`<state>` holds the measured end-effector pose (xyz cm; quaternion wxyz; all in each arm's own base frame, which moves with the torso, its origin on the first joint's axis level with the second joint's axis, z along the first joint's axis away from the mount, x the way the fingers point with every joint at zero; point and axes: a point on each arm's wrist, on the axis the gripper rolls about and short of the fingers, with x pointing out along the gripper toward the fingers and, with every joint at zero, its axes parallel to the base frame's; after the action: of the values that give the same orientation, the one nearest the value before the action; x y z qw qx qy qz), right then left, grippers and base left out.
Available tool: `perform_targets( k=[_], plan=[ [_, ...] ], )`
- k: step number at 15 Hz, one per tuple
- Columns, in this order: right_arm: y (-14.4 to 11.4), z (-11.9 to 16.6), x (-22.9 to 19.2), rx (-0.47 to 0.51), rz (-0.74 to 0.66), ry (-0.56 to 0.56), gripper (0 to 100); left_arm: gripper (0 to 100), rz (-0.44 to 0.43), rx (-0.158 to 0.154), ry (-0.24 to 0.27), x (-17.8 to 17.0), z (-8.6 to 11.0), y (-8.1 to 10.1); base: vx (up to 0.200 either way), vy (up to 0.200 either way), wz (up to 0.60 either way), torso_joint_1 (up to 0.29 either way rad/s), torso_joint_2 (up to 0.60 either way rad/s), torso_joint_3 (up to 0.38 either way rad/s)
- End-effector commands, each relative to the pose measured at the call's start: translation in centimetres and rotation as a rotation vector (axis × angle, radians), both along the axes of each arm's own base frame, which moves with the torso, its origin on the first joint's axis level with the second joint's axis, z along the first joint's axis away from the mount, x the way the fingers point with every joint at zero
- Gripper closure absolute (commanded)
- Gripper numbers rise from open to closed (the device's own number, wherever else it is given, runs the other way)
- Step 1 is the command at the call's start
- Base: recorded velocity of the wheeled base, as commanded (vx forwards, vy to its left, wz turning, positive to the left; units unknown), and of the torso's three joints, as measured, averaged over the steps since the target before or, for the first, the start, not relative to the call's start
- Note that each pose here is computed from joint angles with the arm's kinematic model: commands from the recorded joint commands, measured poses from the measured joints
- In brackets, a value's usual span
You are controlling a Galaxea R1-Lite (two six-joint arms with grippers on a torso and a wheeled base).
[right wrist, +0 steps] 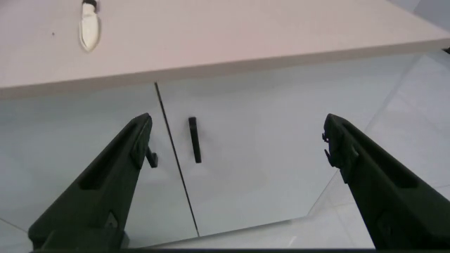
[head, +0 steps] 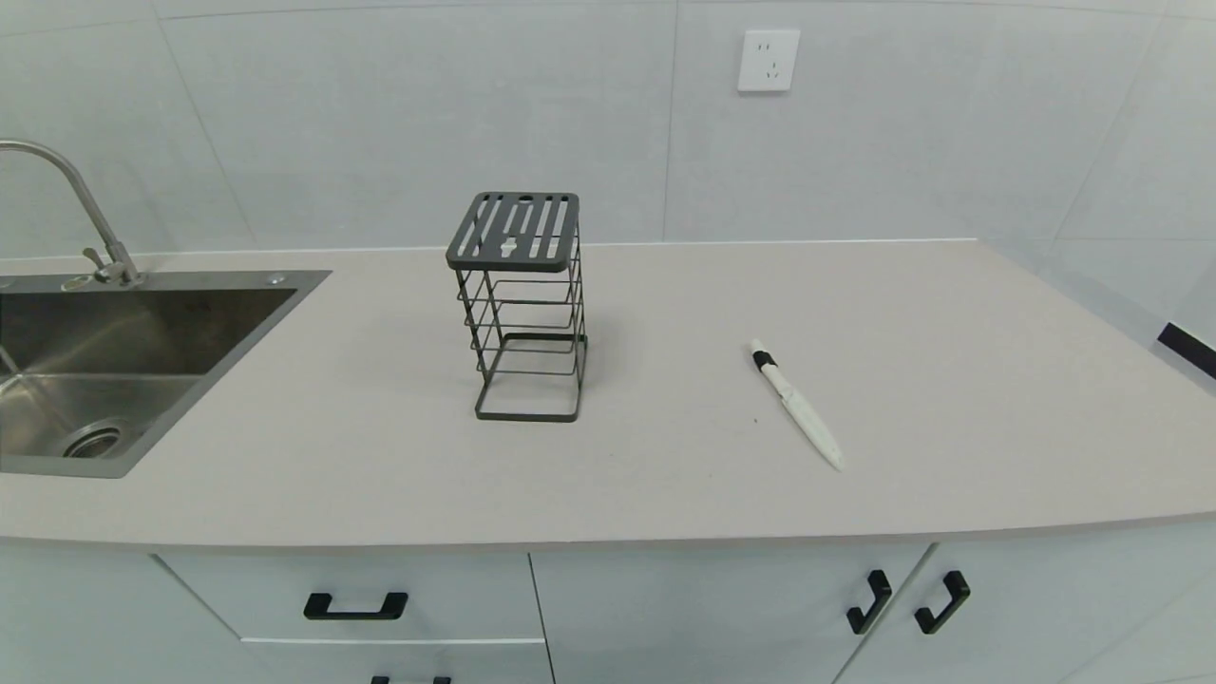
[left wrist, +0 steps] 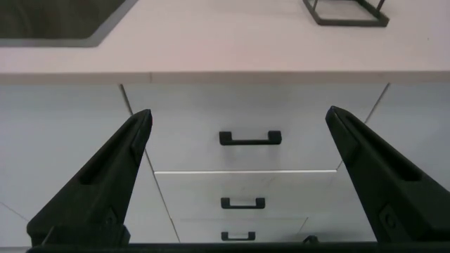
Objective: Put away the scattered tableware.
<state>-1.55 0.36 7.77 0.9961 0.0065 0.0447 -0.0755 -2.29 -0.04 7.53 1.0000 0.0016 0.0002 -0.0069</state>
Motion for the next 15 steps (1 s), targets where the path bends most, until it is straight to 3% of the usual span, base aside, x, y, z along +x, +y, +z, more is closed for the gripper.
perform_targets(
  k=[1, 11, 13, 15],
  plan=[
    [0.0, 0.0, 0.01, 0.0, 0.001, 0.002, 0, 0, 0.0, 0.0, 0.001, 0.01, 0.0, 0.0, 0.0, 0.0, 0.0, 0.286, -0.52, -0.256],
    [0.0, 0.0, 0.01, 0.0, -0.001, 0.002, 0, 0, 0.002, -0.003, 0.001, 0.01, 0.0, 0.0, 0.0, 0.0, 0.0, 0.295, -0.56, -0.274],
    [0.0, -0.02, 0.01, 0.001, 0.001, 0.003, 0, 0, 0.002, -0.003, 0.001, 0.01, 0.0, 0.0, 0.0, 0.0, 0.0, 0.185, -0.37, -0.173],
    [0.0, 0.0, 0.01, 0.0, -0.001, 0.002, 0, 0, 0.002, -0.002, 0.001, 0.01, 0.0, 0.0, 0.2, 0.0, 0.0, 0.039, -0.06, -0.034]
  ],
)
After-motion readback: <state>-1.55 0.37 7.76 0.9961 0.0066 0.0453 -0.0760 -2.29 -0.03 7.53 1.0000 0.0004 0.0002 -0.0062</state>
